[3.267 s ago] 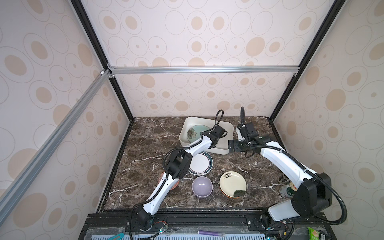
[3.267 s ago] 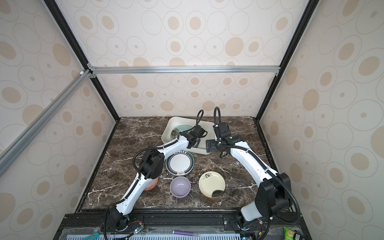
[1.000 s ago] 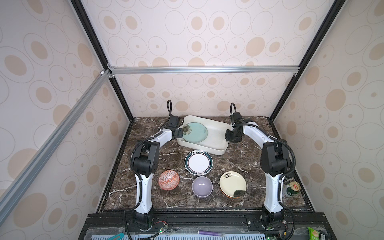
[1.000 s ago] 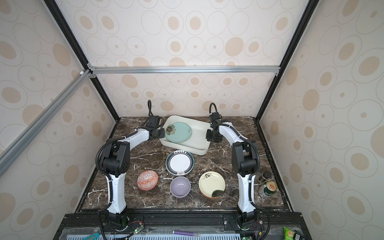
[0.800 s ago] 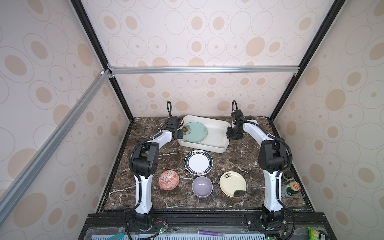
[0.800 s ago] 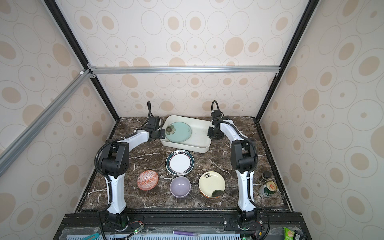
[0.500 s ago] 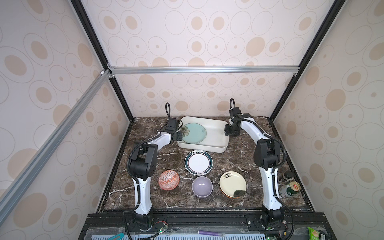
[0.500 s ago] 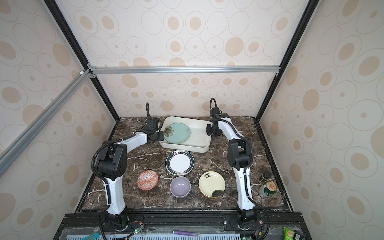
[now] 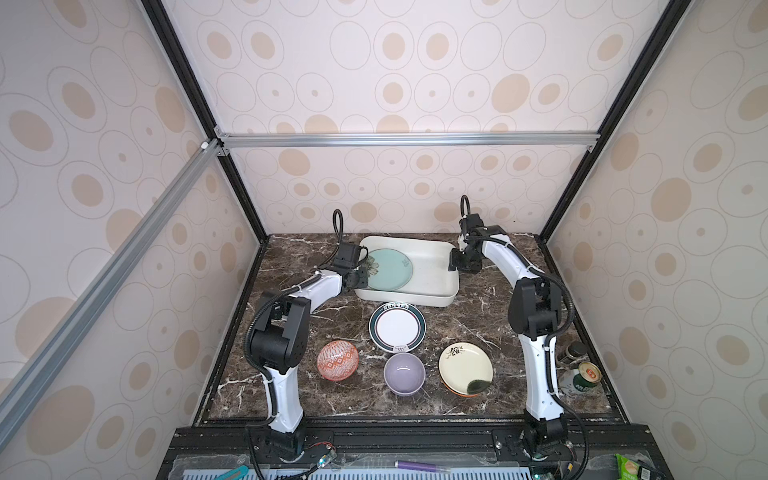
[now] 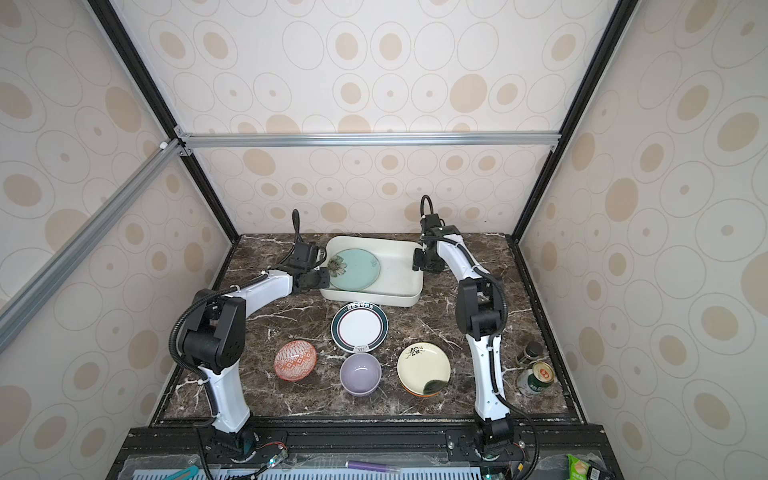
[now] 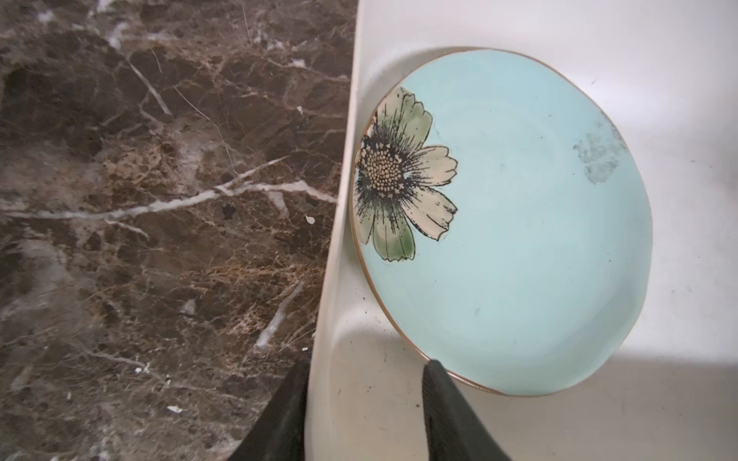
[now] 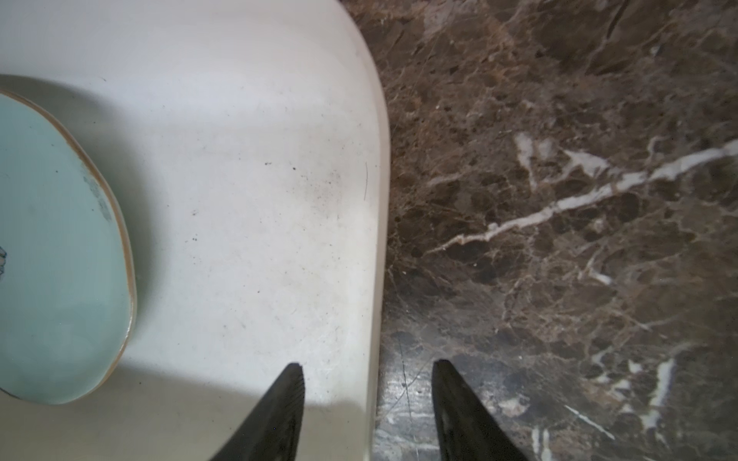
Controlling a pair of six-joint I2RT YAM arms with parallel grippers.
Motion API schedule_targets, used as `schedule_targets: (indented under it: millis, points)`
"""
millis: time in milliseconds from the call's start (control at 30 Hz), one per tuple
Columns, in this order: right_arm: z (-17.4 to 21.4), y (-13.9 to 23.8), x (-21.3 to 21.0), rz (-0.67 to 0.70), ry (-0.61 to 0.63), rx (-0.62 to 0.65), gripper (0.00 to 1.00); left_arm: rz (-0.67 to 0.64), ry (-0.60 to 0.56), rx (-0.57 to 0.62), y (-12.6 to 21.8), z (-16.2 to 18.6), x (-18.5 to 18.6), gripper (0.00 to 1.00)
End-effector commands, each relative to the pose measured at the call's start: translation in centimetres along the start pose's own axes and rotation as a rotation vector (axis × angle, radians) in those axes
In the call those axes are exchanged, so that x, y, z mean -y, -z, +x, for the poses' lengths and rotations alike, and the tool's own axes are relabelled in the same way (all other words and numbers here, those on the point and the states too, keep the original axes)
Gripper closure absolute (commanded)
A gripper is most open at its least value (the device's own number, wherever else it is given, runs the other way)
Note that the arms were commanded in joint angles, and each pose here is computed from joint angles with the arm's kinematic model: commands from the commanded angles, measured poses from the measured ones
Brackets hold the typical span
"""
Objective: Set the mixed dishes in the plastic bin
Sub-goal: 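Withdraw both grippers from the bin toward the remaining dishes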
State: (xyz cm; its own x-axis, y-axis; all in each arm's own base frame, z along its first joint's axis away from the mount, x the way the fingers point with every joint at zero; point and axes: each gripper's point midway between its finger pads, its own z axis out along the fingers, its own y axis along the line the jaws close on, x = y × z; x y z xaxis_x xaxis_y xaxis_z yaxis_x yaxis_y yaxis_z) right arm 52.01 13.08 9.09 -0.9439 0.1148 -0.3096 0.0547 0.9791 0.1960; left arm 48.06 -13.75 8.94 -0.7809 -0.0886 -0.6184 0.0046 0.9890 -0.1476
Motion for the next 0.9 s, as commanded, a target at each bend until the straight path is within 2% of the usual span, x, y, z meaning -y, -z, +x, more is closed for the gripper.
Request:
schedule_targets:
  millis: [0,133,367,633,700,800,867]
  points:
    - [-0.2,5.5,-0.3,-0.021,0.01,0.072,0.43,0.006,0.023,0.066,2.4,-1.4,0.2,0.47]
    - [1.9,8.4,-0.4,-0.028,0.025,0.086,0.41,0.027,0.033,0.117,4.3,-2.6,0.5,0.42]
    - [7.9,11.9,0.0,-0.054,0.046,0.104,0.35,0.056,0.032,0.2,9.3,-3.4,0.8,0.34]
    - [14.4,13.5,-2.2,-0.06,0.155,0.065,0.32,0.099,0.032,0.224,12.9,0.0,0.2,0.24]
    - [15.8,13.7,-3.1,-0.066,0.191,0.049,0.32,0.099,0.038,0.214,13.1,1.2,-0.3,0.13]
    - [17.9,13.8,-4.4,-0.06,0.255,0.022,0.32,0.112,0.049,0.203,13.9,2.8,-0.6,0.02]
    - [19.2,13.9,-5.3,-0.056,0.298,-0.001,0.31,0.116,0.061,0.216,14.8,3.6,-0.9,0.01]
